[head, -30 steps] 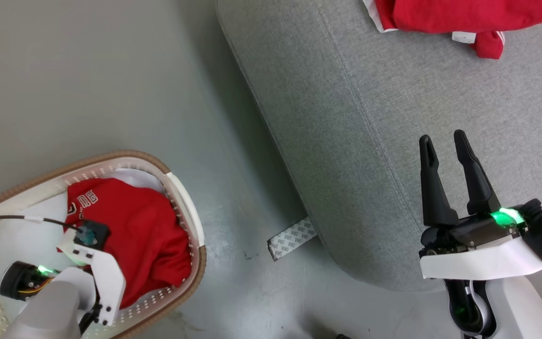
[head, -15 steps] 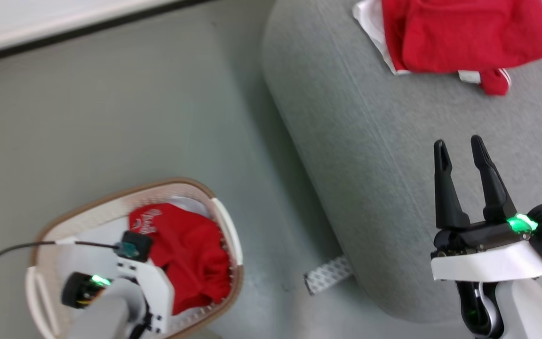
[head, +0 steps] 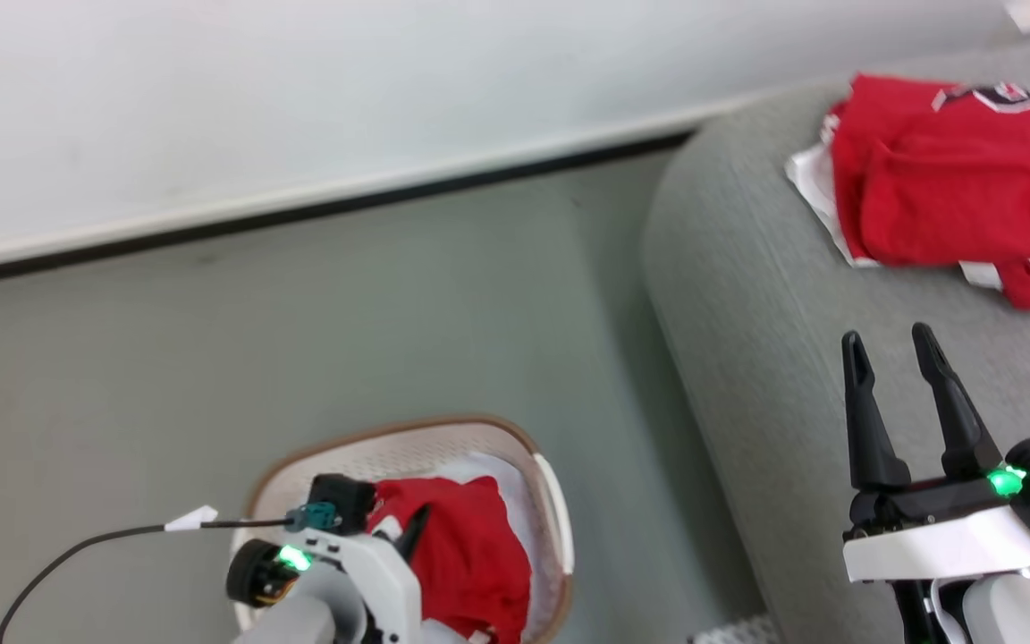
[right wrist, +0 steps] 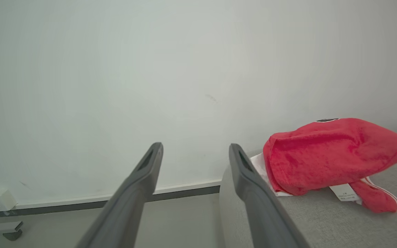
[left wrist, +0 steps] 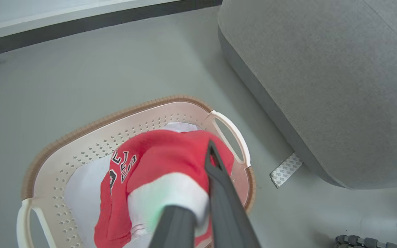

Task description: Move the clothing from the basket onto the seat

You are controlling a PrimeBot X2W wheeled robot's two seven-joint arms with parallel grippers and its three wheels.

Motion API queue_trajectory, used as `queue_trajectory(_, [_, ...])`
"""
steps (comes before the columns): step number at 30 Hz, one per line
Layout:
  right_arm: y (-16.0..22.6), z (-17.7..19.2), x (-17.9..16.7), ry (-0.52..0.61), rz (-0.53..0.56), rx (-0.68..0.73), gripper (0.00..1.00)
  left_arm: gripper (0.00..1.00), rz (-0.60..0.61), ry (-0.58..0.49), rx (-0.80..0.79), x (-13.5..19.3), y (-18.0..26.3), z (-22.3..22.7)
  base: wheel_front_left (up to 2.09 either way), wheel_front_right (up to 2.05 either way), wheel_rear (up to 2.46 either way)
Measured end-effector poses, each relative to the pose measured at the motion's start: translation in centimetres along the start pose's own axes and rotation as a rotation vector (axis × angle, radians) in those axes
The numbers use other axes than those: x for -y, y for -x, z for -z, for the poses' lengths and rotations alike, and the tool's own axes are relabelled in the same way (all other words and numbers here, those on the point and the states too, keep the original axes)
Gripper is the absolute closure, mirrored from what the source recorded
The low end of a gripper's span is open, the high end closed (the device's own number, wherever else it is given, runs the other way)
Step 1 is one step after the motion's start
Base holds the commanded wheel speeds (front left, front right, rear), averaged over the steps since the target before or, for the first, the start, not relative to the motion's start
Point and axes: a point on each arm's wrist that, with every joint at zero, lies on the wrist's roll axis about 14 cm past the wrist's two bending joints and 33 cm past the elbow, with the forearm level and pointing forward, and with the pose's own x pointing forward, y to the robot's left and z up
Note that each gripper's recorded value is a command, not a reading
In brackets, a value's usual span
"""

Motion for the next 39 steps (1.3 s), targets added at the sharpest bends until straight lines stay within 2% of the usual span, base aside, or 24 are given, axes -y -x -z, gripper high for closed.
queue_trajectory(7, [0.3, -0.8, -2.9, -0.030, -0.082, 0.024, 0.00, 1.00, -0.029, -0.011, 0.190, -0.1, 3.1, -5.9, 0.00, 0.00, 0.00])
queue_trajectory(12, [0.8, -1.2, -4.7, -0.045, -0.137, 0.032, 0.00, 1.00, -0.037, -0.037, 0.377, -0.1, 5.9, -12.0, 0.00, 0.00, 0.00])
queue_trajectory(22, [2.1, -2.2, -7.2, -0.061, -0.211, 0.053, 0.00, 1.00, -0.018, -0.111, 0.725, 2.5, 12.2, -22.4, 0.00, 0.00, 0.00])
queue_trajectory(33, [2.8, -1.8, -8.4, -0.073, -0.244, 0.037, 0.00, 1.00, 0.005, -0.115, 0.966, 4.6, 17.0, -29.0, 0.00, 0.00, 0.00])
queue_trajectory(39, [3.1, -1.4, -8.8, -0.078, -0.259, 0.023, 0.00, 1.00, 0.005, -0.101, 0.955, 4.9, 16.8, -28.5, 0.00, 0.00, 0.00])
